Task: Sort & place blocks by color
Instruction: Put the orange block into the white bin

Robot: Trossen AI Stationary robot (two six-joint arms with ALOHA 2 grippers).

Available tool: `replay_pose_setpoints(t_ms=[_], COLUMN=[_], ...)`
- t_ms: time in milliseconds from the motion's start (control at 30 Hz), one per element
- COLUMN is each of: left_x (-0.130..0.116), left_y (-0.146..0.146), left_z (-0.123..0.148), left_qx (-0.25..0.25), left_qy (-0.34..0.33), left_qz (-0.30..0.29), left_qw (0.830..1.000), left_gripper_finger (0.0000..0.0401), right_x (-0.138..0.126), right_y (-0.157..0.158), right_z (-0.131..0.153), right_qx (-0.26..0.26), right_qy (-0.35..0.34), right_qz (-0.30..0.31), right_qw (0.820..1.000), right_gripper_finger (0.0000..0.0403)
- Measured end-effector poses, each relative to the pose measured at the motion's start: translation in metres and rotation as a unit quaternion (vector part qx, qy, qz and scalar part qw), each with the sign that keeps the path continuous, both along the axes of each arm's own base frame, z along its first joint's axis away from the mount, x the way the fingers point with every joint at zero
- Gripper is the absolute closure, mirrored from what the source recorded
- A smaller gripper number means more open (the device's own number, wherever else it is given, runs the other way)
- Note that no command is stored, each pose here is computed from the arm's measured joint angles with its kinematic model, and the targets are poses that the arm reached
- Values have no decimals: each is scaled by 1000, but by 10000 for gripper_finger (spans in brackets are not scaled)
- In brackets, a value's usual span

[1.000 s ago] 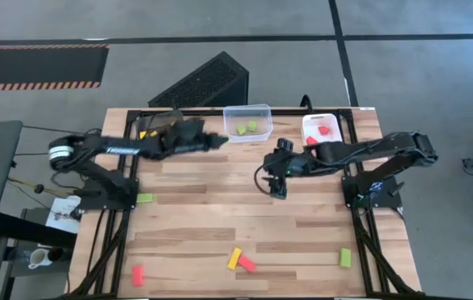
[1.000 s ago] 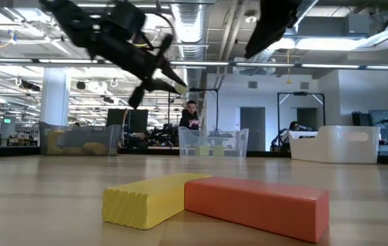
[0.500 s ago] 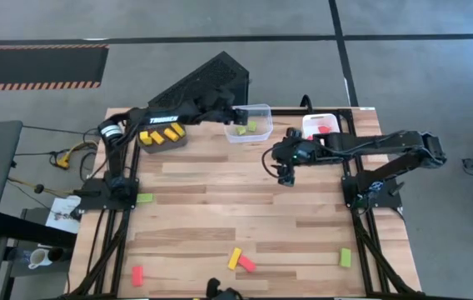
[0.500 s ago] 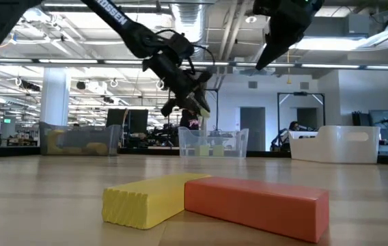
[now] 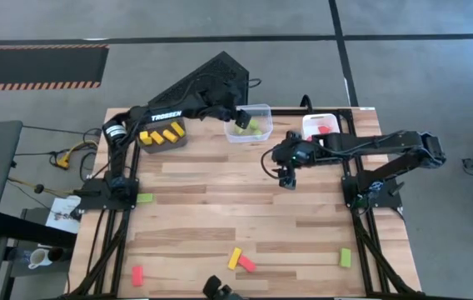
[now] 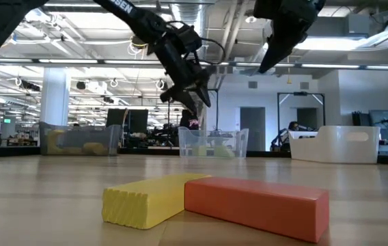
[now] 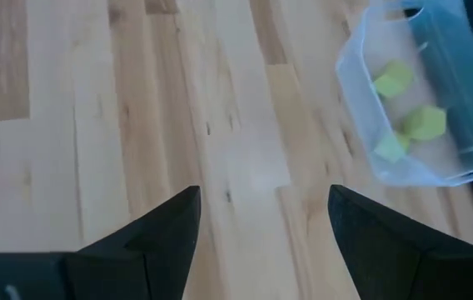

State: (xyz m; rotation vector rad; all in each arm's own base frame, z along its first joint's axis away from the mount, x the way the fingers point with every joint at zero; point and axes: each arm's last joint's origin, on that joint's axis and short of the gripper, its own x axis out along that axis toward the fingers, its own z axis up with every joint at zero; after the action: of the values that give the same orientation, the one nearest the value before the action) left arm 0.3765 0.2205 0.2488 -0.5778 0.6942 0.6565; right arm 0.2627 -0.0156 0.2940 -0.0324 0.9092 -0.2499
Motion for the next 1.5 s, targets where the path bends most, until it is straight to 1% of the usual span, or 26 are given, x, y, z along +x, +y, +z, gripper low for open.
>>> replay_pose_setpoints(t_ms=[67,167,267,367,467,600,700,833,900,933,1000,1067,1200,1300,1367,1433,1500], left_x=[-4,-11,-22,-36,-49,-77,-98,-122,-130,-134,-142,-150,-166,-178,-183,-188,-190], left_y=[-10,-37,-77,-122,-169,-226,-260,-297,-314,-322,-337,-352,-374,-385,-393,-400,-405], left_z=[10,22,43,66,89,116,127,136,136,136,135,132,120,107,98,87,78], left_qx=[-5,8,49,102,148,176,187,193,199,200,203,202,194,180,169,158,146], left_qy=[41,102,165,210,209,174,153,122,110,105,99,97,96,99,97,101,90], left_qz=[-22,-51,-84,-106,-126,-145,-154,-174,-180,-184,-194,-212,-235,-240,-245,-247,-242], left_qw=[999,993,982,967,958,958,958,958,957,957,955,951,948,949,950,951,955], left_gripper_finger=[170,175,185,196,204,207,208,208,208,208,208,208,208,208,208,208,208], right_x=[-1,-3,-5,-8,-13,-23,-33,-49,-58,-60,-61,-58,-34,-9,6,22,35], right_y=[2,8,17,31,49,76,99,130,143,149,159,170,196,217,226,231,232], right_z=[-1,-3,-5,-6,-8,-11,-12,-13,-14,-15,-18,-22,-39,-58,-75,-91,-103], right_qx=[12,41,93,163,230,294,332,374,384,386,381,372,350,346,340,354,366], right_qy=[3,15,23,31,55,90,109,141,156,158,147,116,50,13,0,-16,-27], right_qz=[-9,-16,-20,-38,-77,-148,-202,-267,-287,-293,-295,-275,-190,-109,-79,-77,-82], right_qw=[1000,999,995,985,969,940,915,877,864,861,864,879,916,932,937,932,927], right_gripper_finger=[117,117,117,117,117,117,117,117,117,117,117,117,117,117,117,117,117])
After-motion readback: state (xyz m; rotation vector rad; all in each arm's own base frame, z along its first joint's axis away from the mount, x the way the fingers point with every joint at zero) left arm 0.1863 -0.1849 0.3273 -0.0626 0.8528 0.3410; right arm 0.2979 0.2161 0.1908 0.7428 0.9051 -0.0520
